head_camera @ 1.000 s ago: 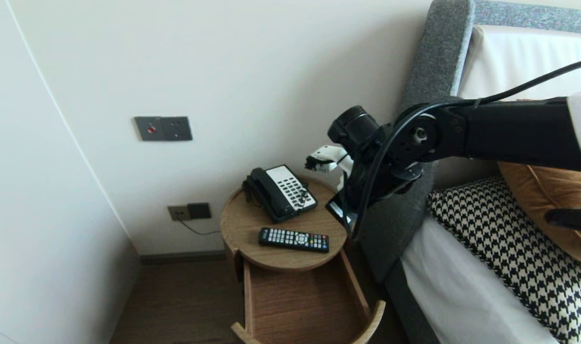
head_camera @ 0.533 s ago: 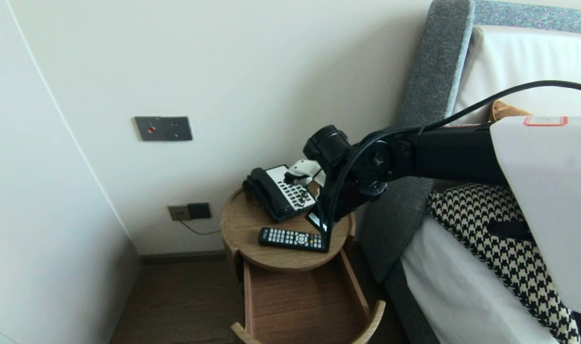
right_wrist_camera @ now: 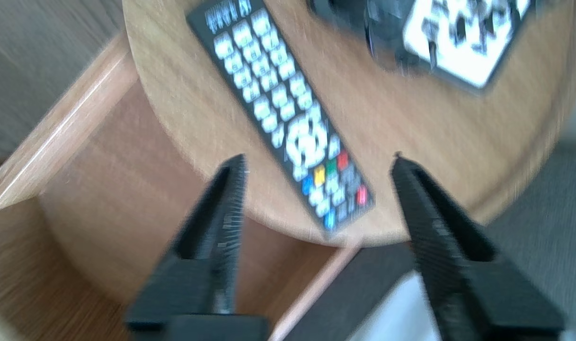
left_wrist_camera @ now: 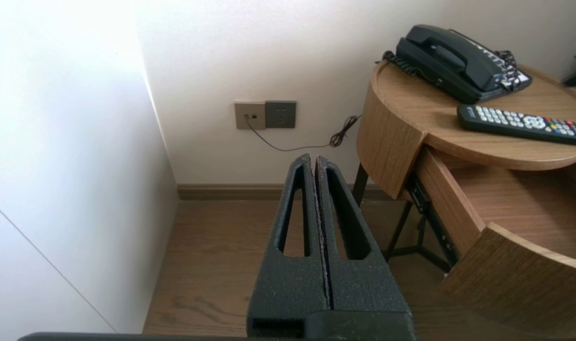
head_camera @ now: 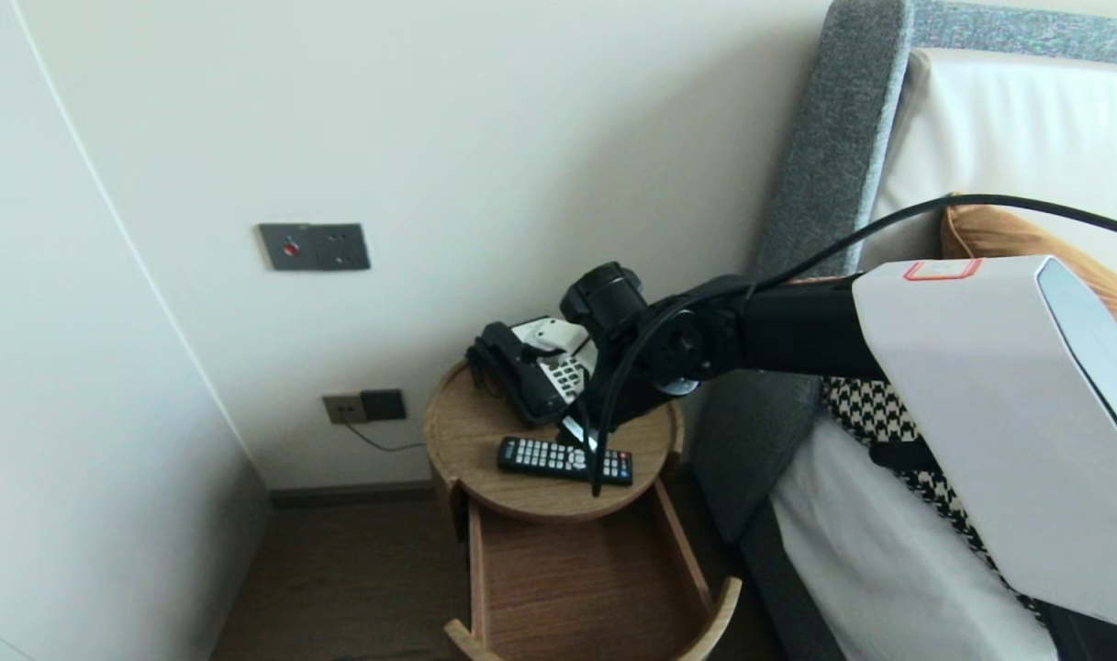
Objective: Put the remote controls on the table in the drawer one by one
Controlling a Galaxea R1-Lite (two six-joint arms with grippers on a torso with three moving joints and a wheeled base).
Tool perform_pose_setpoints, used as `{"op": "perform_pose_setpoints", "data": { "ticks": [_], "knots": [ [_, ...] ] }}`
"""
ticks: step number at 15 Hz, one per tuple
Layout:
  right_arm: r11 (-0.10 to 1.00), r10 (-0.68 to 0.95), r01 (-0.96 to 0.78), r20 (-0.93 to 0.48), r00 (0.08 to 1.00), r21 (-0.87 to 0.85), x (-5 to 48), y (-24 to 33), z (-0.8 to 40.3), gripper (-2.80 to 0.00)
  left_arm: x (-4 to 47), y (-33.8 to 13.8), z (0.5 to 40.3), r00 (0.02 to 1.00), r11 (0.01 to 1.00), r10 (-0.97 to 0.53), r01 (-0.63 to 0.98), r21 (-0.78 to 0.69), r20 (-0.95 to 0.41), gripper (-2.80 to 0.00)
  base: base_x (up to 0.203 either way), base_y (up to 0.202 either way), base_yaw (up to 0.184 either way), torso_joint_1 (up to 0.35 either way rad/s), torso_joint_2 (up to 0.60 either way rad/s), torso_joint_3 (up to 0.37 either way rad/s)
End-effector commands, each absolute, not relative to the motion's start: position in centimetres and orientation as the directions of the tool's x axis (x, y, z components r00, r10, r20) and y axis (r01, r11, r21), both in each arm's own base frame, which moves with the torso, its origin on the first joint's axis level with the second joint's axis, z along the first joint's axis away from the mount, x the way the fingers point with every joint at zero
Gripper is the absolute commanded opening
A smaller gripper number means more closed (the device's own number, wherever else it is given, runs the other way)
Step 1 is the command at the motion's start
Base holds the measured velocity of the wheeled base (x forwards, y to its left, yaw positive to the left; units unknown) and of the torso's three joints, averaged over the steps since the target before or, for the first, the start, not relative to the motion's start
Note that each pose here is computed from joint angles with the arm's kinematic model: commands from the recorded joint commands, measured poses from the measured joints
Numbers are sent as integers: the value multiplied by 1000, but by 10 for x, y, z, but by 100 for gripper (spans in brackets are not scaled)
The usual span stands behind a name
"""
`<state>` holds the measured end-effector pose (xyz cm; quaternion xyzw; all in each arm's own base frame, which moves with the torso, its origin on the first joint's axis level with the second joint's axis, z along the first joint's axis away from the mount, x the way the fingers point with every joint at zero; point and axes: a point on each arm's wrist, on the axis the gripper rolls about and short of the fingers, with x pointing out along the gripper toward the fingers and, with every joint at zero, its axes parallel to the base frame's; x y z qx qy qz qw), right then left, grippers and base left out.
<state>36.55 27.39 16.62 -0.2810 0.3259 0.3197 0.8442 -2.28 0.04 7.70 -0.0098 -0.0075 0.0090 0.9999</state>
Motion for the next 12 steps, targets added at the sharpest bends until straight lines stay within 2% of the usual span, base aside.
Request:
{"op": "perform_pose_setpoints", "data": {
  "ticks": [1,7,12],
  "knots": [
    [607,347,-743,-748,566,-282,369,276,153,0,-23,0,77,1000,1000,18,-18,-20,17,-280,0,0,0,0,0,0],
    [535,448,-818,-751,486,-210,374,278,145,0,-23,0,77,1000,1000,19,-19,-20,17,-280,0,0,0,0,0,0],
    [523,491,-833,-736,466,-179,384,283,127,0,-23,0,77,1000,1000,18,-18,-20,17,-280,0,0,0,0,0,0]
  ]
}}
